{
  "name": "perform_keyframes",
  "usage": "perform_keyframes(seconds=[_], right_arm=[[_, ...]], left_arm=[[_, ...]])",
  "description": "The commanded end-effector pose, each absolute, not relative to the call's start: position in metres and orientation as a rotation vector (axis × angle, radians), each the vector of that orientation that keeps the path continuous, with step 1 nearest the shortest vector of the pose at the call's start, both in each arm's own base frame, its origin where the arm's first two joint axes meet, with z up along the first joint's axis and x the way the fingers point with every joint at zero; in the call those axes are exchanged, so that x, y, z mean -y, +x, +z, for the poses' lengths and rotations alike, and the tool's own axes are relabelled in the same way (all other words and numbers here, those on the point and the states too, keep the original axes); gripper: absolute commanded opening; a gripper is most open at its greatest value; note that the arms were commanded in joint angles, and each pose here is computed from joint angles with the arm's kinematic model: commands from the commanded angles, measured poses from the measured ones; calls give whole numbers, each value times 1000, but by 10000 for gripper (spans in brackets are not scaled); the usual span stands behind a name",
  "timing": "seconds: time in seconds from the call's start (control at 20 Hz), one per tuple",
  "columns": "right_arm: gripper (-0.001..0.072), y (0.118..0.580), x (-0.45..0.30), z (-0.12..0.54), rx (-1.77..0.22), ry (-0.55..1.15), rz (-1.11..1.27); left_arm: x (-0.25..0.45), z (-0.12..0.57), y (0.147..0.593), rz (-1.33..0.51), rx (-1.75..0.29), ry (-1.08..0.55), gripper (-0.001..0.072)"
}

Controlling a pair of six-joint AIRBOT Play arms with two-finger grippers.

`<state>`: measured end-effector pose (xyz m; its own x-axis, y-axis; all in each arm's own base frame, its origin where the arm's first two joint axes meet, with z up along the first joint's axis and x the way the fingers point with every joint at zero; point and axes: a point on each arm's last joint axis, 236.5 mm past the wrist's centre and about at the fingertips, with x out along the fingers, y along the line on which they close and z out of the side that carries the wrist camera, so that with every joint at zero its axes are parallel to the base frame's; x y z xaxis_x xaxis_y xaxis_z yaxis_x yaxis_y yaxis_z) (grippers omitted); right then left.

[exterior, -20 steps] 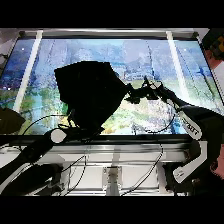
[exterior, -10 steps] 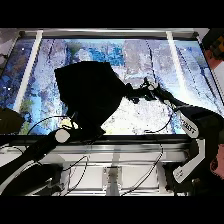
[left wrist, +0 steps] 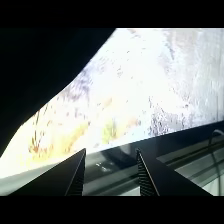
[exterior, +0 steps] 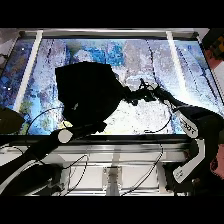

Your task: Fold the clothes and pants, and hang the long-sleeved shirts on hangers.

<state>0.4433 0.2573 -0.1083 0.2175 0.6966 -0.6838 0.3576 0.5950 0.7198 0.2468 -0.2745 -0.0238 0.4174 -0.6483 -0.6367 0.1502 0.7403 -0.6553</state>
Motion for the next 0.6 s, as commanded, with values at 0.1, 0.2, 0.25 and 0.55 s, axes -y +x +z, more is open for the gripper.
perform_keyframes(seconds=[0.1, 0.2, 0.25, 0.55], right_arm=[[34, 424, -265, -105, -1465, 963, 357], [34, 423, -265, -104, -1469, 963, 360], [34, 423, -265, -104, -1469, 964, 360], [34, 430, -272, -89, -1453, 982, 396]], left_arm=[[238, -25, 232, -757, -932, 209, 359], [190, -53, 214, -699, -1093, 449, 387], [173, -61, 204, -683, -1162, 515, 491], [155, -69, 183, -687, -1249, 643, 511]])
